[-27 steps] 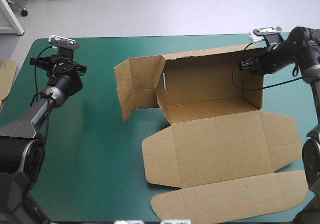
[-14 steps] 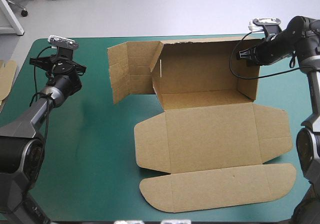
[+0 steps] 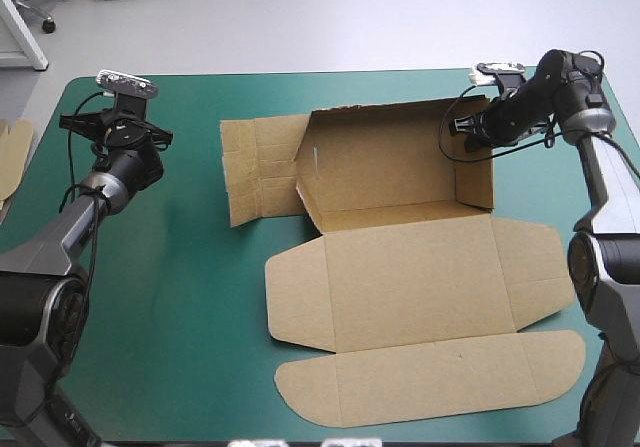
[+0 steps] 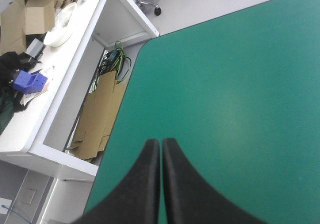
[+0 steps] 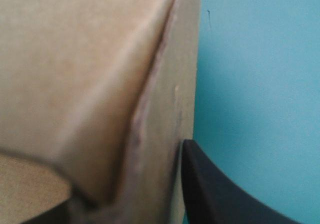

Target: Fold the box

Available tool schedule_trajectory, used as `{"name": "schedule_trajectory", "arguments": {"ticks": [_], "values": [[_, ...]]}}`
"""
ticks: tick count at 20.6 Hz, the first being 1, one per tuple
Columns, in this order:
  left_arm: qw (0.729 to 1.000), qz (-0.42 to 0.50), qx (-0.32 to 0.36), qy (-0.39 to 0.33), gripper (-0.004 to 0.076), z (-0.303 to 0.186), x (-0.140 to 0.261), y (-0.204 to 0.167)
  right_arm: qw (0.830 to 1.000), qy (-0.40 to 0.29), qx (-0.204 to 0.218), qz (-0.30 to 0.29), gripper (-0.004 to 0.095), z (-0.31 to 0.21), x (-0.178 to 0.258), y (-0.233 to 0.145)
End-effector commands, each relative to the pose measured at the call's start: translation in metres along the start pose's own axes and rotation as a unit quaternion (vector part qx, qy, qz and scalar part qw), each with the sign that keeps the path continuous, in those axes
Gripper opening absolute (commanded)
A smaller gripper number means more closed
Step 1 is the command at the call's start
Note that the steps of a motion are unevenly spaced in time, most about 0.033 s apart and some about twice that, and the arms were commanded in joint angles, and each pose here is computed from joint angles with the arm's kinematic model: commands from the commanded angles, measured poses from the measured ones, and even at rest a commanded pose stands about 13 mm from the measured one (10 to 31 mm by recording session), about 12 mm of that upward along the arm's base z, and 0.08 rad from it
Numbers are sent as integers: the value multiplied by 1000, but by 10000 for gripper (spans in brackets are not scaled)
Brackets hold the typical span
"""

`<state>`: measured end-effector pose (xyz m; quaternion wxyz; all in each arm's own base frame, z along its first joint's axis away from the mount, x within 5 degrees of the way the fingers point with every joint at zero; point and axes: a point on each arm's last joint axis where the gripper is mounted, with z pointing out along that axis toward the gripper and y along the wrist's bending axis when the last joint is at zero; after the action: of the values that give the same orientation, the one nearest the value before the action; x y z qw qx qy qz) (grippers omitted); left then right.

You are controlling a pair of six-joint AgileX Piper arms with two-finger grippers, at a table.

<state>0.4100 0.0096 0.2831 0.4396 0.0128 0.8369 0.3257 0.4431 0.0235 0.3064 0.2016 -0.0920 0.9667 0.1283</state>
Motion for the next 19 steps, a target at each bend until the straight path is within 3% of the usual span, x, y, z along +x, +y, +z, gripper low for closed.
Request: {"name": "schedule_trajectory", "arguments": {"ticks": [1, 6, 9, 11, 14, 19], "values": [[999, -43, 0, -28, 6, -18, -19, 17, 997, -73, -1, -2, 508, -23, -13, 9], [999, -26, 27, -22, 6, -11, -9, 4, 994, -107, -2, -4, 537, -48, -20, 15], [992, -3, 122, -45, 5, -5, 3, -27, 989, -143, 13, -21, 537, -84, -19, 25], [987, 0, 148, -58, 5, -8, 1, -35, 988, -149, 32, -30, 537, -105, -13, 27], [967, -35, 229, -103, 5, -15, -8, -47, 988, -147, 33, -25, 537, -131, -1, 30], [958, -107, 243, -109, 5, -26, -17, -38, 983, -179, 37, -24, 537, -164, 9, 39]]}}
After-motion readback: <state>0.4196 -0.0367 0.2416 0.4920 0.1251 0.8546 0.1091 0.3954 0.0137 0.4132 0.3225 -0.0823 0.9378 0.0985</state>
